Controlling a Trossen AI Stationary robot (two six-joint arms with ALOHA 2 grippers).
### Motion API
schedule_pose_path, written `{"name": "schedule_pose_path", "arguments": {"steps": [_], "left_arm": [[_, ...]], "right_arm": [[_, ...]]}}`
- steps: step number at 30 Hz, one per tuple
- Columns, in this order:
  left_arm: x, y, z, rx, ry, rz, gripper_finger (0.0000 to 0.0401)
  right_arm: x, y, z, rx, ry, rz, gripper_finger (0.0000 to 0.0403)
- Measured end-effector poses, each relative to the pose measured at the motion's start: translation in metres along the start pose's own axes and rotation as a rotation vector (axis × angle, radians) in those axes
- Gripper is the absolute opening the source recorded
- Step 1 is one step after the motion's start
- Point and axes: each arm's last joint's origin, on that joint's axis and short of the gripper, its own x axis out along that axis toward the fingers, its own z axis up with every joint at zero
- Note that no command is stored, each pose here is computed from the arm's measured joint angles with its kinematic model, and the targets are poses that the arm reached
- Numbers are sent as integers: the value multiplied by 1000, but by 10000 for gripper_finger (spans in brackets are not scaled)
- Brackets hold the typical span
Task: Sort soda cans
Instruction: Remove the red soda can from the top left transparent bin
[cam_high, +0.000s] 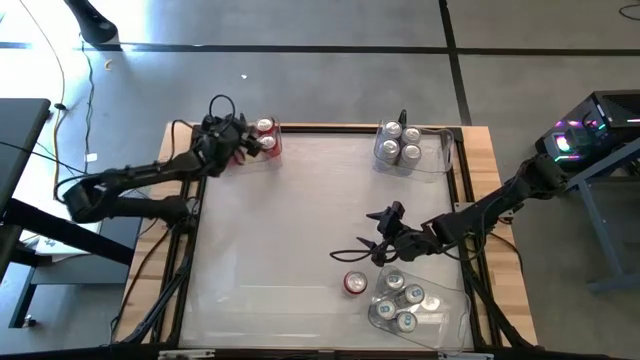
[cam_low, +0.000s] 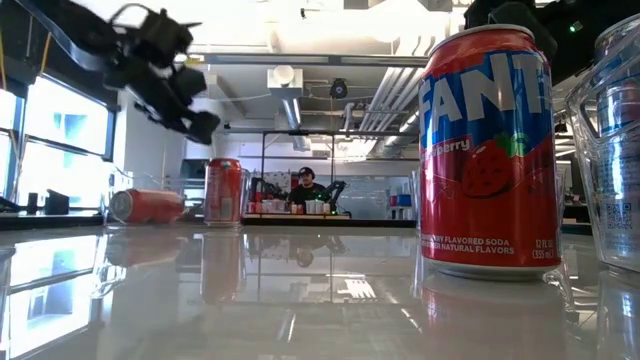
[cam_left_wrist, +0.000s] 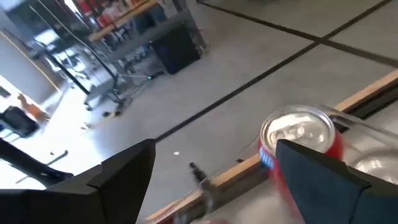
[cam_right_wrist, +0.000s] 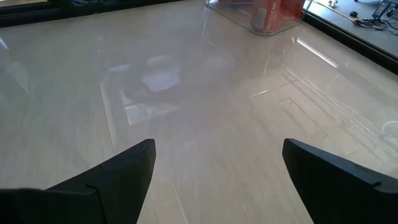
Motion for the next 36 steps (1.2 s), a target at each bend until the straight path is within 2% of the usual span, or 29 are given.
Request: {"name": "schedule_pose_path", "arguments": {"steps": [4,10,13,15,20,28,36], "left_arm": [[-27,4,3,15,48,-41,326],[-35,19,25,-87,361,-223,313],[-21,23,34,-126,541,-301,307],[-4,22,32,-105,653,-314,305],[37,22,9,-2,885,-308,305],[70,29,-17,22,1020,-277,309],[90,24,-34,57,1116,-311,309]], "right_arm": [[0,0,0,-1,0,-1,348],[2,-2,1,-18,-2,-11,348],[5,-5,3,-12,-1,-27,348],[6,-7,3,-10,1,-30,348],[7,-7,4,-46,15,2,348],[7,-7,4,-71,15,3,348],[7,-7,4,-70,15,3,348]]}}
